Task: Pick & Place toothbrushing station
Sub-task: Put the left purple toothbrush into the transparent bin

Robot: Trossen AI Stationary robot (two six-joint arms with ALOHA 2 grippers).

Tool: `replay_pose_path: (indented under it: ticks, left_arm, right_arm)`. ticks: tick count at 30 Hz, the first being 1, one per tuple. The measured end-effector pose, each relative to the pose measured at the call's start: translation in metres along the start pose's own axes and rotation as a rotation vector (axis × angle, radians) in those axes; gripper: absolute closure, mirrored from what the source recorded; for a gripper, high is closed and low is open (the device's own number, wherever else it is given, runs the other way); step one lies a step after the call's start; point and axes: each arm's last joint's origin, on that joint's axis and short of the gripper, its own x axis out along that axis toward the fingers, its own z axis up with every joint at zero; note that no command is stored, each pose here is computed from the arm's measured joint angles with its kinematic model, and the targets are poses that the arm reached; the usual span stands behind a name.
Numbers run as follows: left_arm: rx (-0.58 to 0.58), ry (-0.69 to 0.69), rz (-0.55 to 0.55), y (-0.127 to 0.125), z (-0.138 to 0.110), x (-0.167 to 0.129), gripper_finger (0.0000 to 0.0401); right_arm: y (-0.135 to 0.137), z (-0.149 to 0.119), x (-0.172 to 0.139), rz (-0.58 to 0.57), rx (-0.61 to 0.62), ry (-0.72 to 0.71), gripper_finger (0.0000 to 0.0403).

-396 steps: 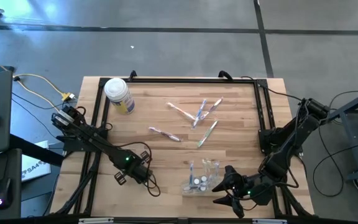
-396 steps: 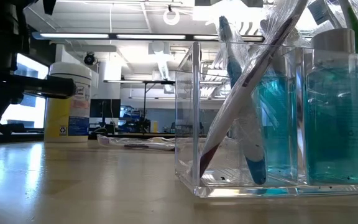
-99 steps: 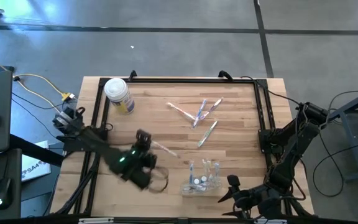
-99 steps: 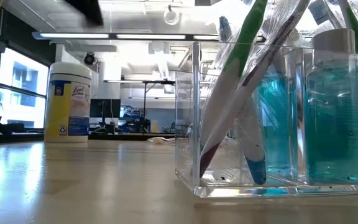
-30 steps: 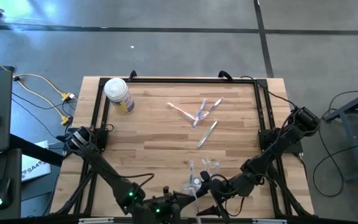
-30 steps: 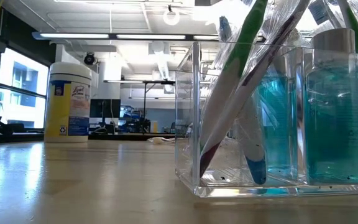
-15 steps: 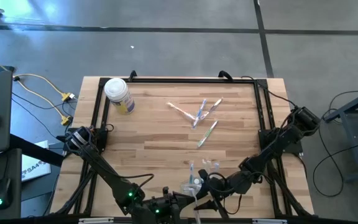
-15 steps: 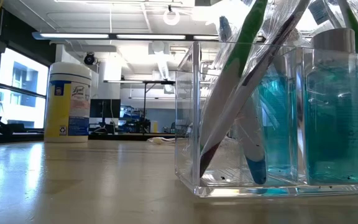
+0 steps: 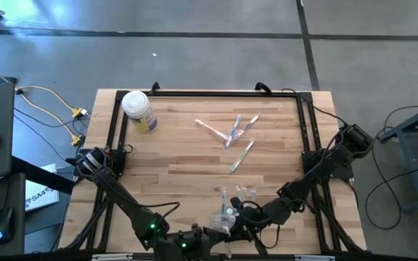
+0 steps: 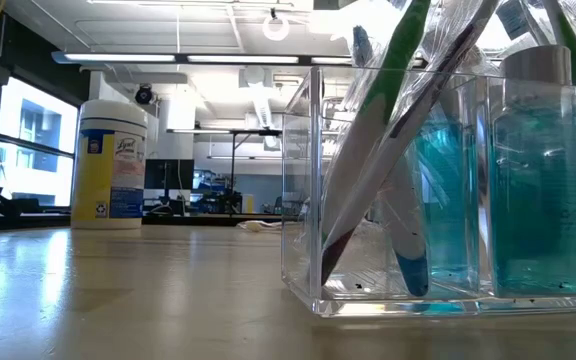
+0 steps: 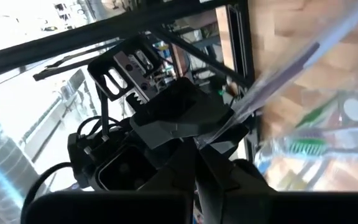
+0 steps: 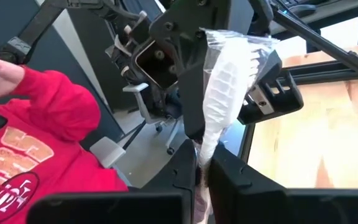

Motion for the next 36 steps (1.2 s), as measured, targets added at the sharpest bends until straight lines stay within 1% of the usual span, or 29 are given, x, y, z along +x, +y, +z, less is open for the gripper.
replay_pose_path:
  ticks: [2,5,10,18,21,24,26,27,29,33,36]
  left_arm:
    - [-0.016,-0.01,0.0,0.0,0.0,0.0,0.0394]
    - [-0.055,-0.017,0.001,0.0,0.0,0.0,0.0373]
    - [-0.177,-0.022,0.028,0.004,0.001,-0.001,0.0318]
    - [-0.209,-0.023,0.031,0.005,0.001,-0.001,0.0228]
    - [-0.271,-0.008,0.045,0.007,0.003,-0.005,0.0207]
    - [-0.416,0.083,0.093,0.012,0.005,-0.013,0.0198]
    - [-0.517,0.178,0.123,0.015,0.005,-0.018,0.0197]
    - [-0.56,0.204,0.13,0.015,0.005,-0.02,0.0196]
    - [-0.612,0.215,0.138,0.017,0.007,-0.025,0.0196]
    - [-0.692,0.252,0.156,0.019,0.004,-0.026,0.0196]
    - [-0.791,0.356,0.185,0.016,0.0,-0.025,0.0196]
  right_arm:
    - [0.0,0.0,0.0,0.001,-0.004,0.001,0.039]
    - [0.002,-0.001,0.0,0.004,-0.013,0.001,0.039]
    - [0.006,-0.002,-0.001,-0.011,-0.028,-0.012,0.039]
    - [0.007,-0.002,-0.001,-0.011,-0.029,-0.006,0.039]
    - [0.009,-0.001,-0.005,-0.011,-0.052,-0.003,0.039]
    - [0.017,0.002,-0.012,-0.042,-0.132,-0.008,0.039]
    - [0.025,0.001,-0.018,-0.081,-0.191,-0.004,0.039]
    - [0.029,0.0,-0.02,-0.104,-0.215,-0.009,0.039]
    - [0.037,-0.001,-0.026,-0.14,-0.261,-0.024,0.039]
    - [0.061,-0.001,-0.041,-0.168,-0.325,-0.062,0.039]
    - [0.077,-0.007,-0.053,-0.197,-0.344,-0.059,0.039]
